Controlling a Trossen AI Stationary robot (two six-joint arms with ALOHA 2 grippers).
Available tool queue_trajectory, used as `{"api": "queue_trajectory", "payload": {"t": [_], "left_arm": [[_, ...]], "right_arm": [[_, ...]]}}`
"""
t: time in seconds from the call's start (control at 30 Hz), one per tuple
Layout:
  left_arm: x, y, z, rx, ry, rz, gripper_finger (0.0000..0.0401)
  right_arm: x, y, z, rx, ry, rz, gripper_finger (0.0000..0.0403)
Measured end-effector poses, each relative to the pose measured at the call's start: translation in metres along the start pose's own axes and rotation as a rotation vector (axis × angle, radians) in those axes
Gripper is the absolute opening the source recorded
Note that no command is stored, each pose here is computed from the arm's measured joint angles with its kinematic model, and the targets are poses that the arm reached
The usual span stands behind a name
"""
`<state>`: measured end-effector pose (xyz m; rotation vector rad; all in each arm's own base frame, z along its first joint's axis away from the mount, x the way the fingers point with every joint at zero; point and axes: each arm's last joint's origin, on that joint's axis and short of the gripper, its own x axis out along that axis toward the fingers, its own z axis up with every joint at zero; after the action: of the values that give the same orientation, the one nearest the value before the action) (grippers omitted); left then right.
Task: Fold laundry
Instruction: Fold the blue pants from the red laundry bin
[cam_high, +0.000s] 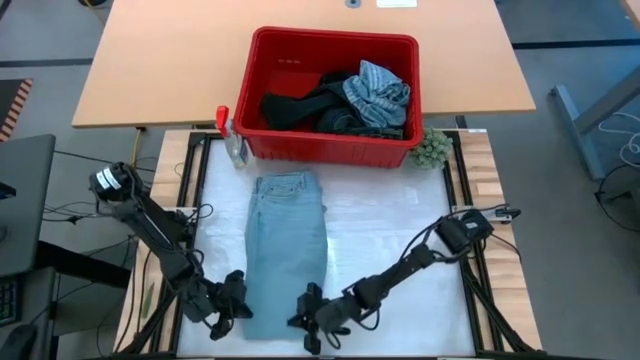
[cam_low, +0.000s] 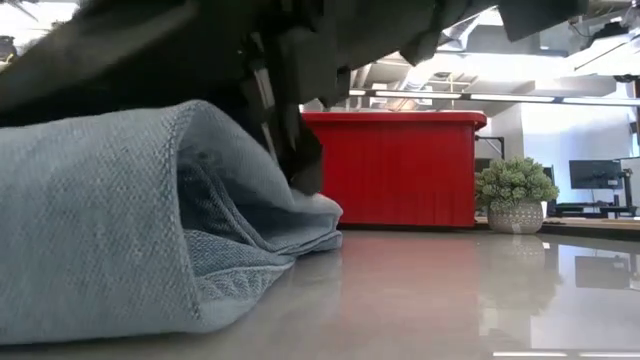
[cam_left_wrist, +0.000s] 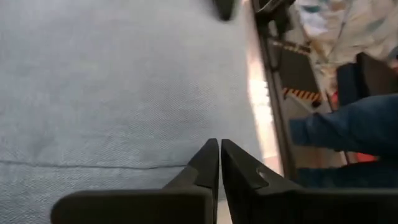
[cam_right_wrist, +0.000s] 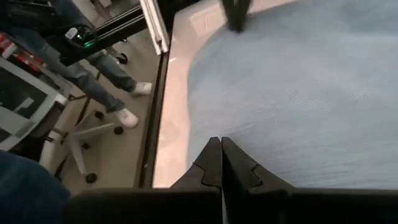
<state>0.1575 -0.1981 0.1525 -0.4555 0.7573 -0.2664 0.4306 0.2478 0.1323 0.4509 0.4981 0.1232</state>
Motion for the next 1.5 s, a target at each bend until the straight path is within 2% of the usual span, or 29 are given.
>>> {"api": "queue_trajectory", "payload": {"t": [0.17, 0.33, 0.5, 0.7, 0.83, 0.9, 1.03, 1.2, 1.37, 1.5], "left_arm": [[0.015, 0.007, -0.012, -0.036, 0.043, 0.064, 0.0001], [0.03, 0.015, -0.025, -0.153, 0.101, 0.115, 0.0], [0.021, 0.005, -0.018, -0.141, 0.047, 0.049, 0.0], [-0.01, -0.002, 0.005, -0.133, -0.103, 0.042, 0.0], [-0.025, -0.001, 0.018, -0.117, -0.218, 0.075, 0.0], [-0.025, 0.0, 0.02, -0.117, -0.233, 0.09, 0.0], [-0.014, 0.004, 0.011, -0.122, -0.181, 0.124, 0.0], [0.01, 0.014, -0.013, -0.16, -0.049, 0.186, 0.0], [0.018, 0.017, -0.018, -0.189, -0.02, 0.2, 0.0], [-0.001, 0.01, -0.003, -0.151, -0.074, 0.157, 0.0]], "right_arm": [[0.015, -0.008, -0.03, 0.058, 0.065, -0.041, 0.0019], [0.019, -0.012, -0.038, 0.105, 0.084, -0.056, 0.0019], [0.01, -0.008, -0.018, 0.073, 0.091, -0.005, 0.0019], [-0.016, -0.001, 0.033, -0.056, 0.038, 0.009, 0.0019], [-0.01, -0.018, 0.025, -0.08, 0.118, -0.045, 0.0019], [-0.004, -0.026, 0.017, -0.063, 0.14, -0.047, 0.0019], [0.001, -0.033, 0.0, -0.045, 0.191, -0.055, 0.0019], [0.005, -0.04, -0.015, -0.02, 0.216, -0.075, 0.0019], [0.002, -0.042, -0.006, 0.0, 0.229, -0.046, 0.002], [-0.016, -0.036, 0.02, -0.039, 0.233, -0.021, 0.0024]]}}
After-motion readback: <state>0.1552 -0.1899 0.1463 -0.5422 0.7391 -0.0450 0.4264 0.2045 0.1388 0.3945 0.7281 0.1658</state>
